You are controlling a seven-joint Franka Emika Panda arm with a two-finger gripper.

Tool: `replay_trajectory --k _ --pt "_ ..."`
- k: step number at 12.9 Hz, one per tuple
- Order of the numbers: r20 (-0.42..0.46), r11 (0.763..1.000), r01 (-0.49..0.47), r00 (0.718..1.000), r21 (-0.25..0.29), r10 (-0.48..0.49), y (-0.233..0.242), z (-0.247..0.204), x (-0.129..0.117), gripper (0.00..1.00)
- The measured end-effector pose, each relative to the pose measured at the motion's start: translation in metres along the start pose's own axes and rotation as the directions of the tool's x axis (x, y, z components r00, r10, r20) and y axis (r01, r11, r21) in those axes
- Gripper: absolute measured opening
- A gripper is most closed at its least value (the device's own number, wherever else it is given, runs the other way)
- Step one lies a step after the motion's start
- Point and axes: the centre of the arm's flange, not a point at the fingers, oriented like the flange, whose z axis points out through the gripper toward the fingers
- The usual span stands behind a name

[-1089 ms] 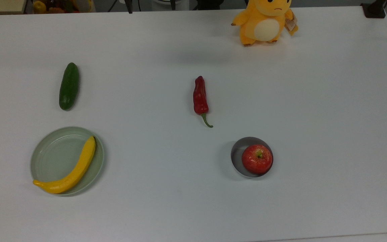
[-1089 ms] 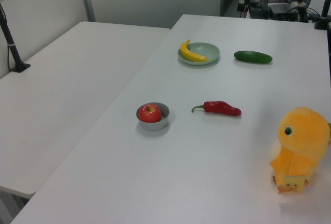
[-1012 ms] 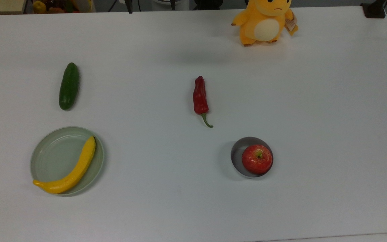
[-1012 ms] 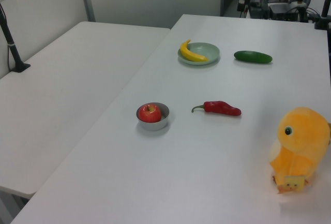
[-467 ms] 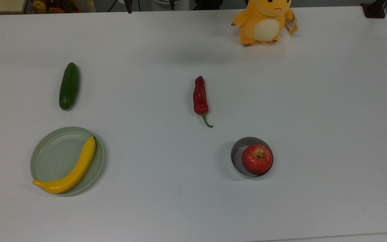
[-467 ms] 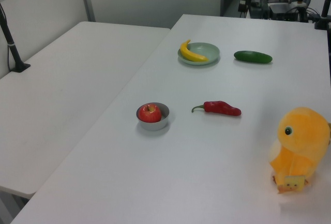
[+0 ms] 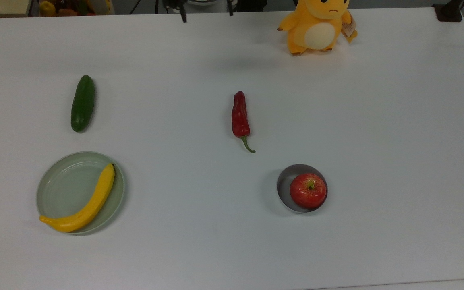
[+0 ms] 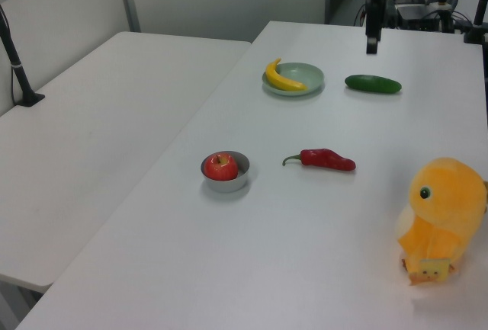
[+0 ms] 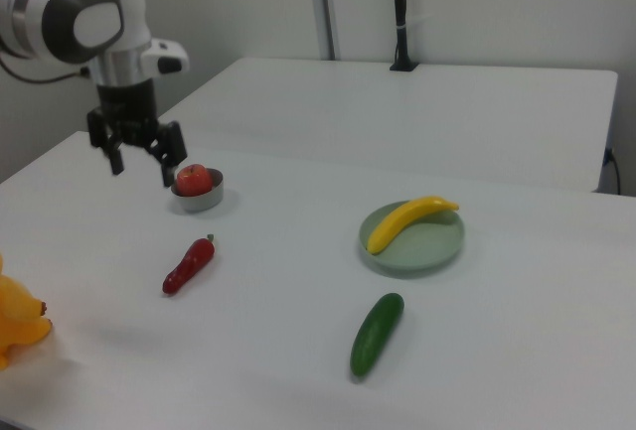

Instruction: Put the cucumber on the left side of the bowl

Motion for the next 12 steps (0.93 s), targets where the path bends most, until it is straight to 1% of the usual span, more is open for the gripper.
replay_trajectory --k 2,3,4,5,6,7,9,10,12 --pt "0.088 0.999 0.033 0.996 0.001 -0.032 -0.019 0.042 -0.007 1.0" --pt "0.129 1.0 0.021 0.991 -0.004 -0.02 -0.011 0.061 -0.012 1.0" --pt "0.152 1.0 0.014 0.988 -0.021 -0.01 0.007 0.073 -0.015 1.0" --pt "0.155 0.999 0.002 0.988 -0.043 0.005 0.041 0.08 -0.016 1.0" --pt "0.138 0.998 -0.016 0.99 -0.057 0.024 0.078 0.084 -0.016 1.0" --pt "0.101 0.997 -0.035 0.994 -0.066 0.042 0.118 0.088 -0.015 1.0" --pt "0.012 0.995 -0.057 0.998 -0.084 0.059 0.19 0.098 -0.012 1.0" --pt "-0.033 0.992 -0.069 0.997 -0.103 0.066 0.23 0.112 -0.011 1.0" --pt "-0.079 0.987 -0.091 0.994 -0.134 0.08 0.273 0.14 -0.007 1.0"
